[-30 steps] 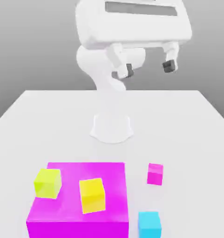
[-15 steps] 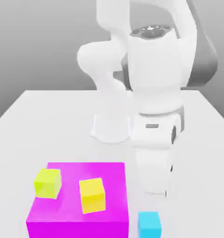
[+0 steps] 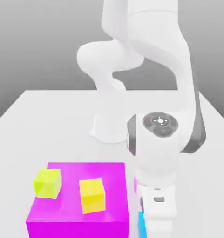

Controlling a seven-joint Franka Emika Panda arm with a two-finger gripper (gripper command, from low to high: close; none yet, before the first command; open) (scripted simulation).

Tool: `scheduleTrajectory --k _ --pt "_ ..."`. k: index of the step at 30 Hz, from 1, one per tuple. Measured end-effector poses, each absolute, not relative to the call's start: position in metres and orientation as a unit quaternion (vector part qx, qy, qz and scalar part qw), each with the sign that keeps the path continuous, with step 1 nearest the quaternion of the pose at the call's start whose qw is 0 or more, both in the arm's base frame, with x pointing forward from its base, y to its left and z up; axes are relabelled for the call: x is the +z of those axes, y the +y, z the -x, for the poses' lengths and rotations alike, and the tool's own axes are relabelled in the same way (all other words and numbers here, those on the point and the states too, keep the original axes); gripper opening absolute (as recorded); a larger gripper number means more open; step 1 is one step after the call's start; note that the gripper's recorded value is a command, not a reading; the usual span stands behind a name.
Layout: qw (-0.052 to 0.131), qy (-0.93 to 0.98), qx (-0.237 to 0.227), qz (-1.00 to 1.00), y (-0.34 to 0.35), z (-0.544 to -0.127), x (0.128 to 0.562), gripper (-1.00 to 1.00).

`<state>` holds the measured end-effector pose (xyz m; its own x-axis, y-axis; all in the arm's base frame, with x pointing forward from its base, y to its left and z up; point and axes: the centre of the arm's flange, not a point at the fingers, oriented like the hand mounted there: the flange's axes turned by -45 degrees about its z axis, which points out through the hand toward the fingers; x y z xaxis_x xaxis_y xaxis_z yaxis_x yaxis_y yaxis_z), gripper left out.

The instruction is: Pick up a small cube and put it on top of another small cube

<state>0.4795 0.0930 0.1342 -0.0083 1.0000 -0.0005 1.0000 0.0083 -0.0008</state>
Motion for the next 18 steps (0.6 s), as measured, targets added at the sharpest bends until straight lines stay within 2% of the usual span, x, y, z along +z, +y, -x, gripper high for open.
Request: scheduleTrajectory --k 3,7,9,14,18 --pt "0.0 -0.71 0.001 0.704 0.093 -0.479 0.134 -1.0" --pt "0.0 -0.71 0.0 0.704 0.093 -0.48 0.179 -1.0" --pt "0.003 -0.693 -0.02 0.721 0.089 -0.49 0.209 -1.0" --pt "0.01 -0.621 -0.031 0.783 0.011 -0.496 0.271 -1.0" --pt "0.009 -0.541 -0.03 0.84 -0.079 -0.479 0.313 -1.0"
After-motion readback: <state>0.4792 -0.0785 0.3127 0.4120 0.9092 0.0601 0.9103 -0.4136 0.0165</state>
